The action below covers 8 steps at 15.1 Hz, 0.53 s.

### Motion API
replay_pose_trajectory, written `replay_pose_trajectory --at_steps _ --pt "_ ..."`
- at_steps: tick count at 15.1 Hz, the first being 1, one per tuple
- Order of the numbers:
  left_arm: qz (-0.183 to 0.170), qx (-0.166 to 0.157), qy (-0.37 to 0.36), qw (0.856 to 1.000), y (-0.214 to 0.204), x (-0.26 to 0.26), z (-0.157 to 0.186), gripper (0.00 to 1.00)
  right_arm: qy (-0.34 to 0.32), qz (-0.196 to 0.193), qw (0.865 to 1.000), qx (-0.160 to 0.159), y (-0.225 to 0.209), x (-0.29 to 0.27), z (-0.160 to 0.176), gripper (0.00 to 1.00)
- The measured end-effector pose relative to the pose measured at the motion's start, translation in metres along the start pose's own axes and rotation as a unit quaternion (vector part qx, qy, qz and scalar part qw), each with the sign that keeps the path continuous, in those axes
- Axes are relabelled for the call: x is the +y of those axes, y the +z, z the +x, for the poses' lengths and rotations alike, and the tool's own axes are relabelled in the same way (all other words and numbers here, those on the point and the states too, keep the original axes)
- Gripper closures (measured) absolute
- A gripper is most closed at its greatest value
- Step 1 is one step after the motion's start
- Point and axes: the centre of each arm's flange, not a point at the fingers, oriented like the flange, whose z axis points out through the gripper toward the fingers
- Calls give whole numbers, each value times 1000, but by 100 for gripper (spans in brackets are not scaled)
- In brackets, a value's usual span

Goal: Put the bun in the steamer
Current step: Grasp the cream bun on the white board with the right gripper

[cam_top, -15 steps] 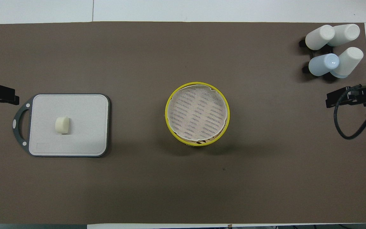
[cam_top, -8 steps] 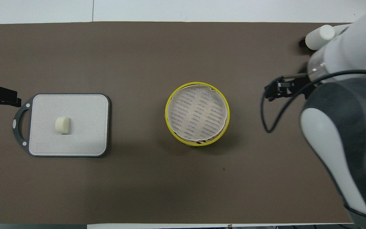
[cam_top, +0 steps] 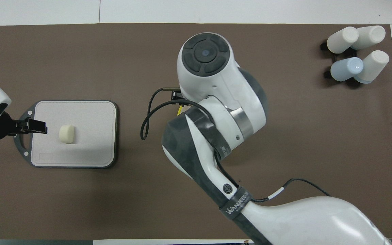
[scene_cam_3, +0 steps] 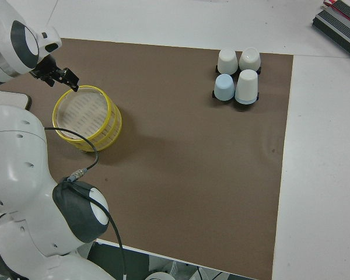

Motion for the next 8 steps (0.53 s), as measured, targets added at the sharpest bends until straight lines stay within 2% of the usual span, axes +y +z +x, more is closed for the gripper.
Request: replay_pose_trajectory --at_steps 2,4,8 --pt "1 6 3 1000 51 2 -12 0 -13 -4 1000 14 20 -27 -13 0" --pt "3 8 9 1000 82 6 -17 0 -25 -1 1000 18 39 -43 -25 0" --pt "6 14 62 998 106 20 -10 0 -43 6 999 25 74 -58 -43 0"
